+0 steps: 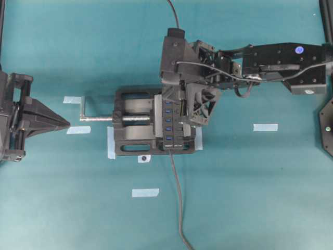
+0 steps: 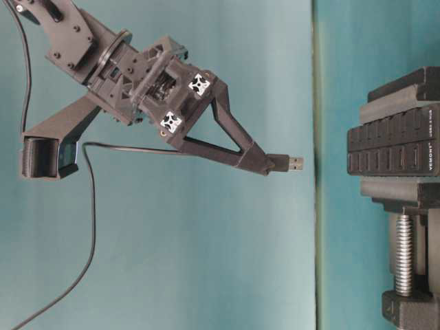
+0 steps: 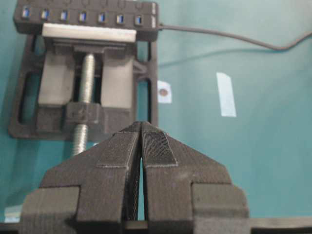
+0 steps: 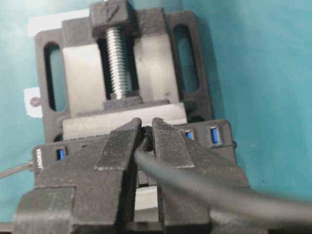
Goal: Insert the USB into the center port of the fixed hub
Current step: 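Carry the held plug left above the hub's center port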
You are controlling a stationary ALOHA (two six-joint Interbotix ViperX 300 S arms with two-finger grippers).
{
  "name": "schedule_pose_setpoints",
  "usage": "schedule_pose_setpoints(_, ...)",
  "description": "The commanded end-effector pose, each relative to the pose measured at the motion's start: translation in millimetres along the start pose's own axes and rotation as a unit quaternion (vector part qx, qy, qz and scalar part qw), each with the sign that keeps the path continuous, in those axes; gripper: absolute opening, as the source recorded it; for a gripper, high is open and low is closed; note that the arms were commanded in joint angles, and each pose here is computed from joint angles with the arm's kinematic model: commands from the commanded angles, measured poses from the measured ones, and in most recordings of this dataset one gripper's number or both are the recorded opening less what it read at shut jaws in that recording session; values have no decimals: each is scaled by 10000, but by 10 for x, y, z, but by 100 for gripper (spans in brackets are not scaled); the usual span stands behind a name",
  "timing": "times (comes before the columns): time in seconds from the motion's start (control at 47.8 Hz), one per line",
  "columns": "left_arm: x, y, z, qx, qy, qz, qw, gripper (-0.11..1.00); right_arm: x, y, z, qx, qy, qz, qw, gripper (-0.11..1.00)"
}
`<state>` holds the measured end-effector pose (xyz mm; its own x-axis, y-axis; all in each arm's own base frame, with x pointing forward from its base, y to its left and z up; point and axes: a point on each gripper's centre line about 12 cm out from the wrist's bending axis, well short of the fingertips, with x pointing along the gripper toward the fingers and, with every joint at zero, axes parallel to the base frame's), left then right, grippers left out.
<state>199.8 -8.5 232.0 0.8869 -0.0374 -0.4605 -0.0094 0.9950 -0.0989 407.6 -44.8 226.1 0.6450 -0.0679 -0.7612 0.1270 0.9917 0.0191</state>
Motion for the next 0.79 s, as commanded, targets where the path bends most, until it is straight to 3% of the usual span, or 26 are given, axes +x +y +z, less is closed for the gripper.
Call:
schedule_pose_setpoints(0.0,-3,-10,68,3,-83,-15,10000,0,-118,30,145,21,-252,31,9997,8)
schedule_pose_setpoints(0.46,-3,-10,68,3,-83,-15,10000,0,45,32,61,-35,-38,19,10000,8)
schedule_pose_setpoints(0.774,0,-8,49,-4,-60,-12,10000,0,182,73,-16,-266,123,44,9996,8)
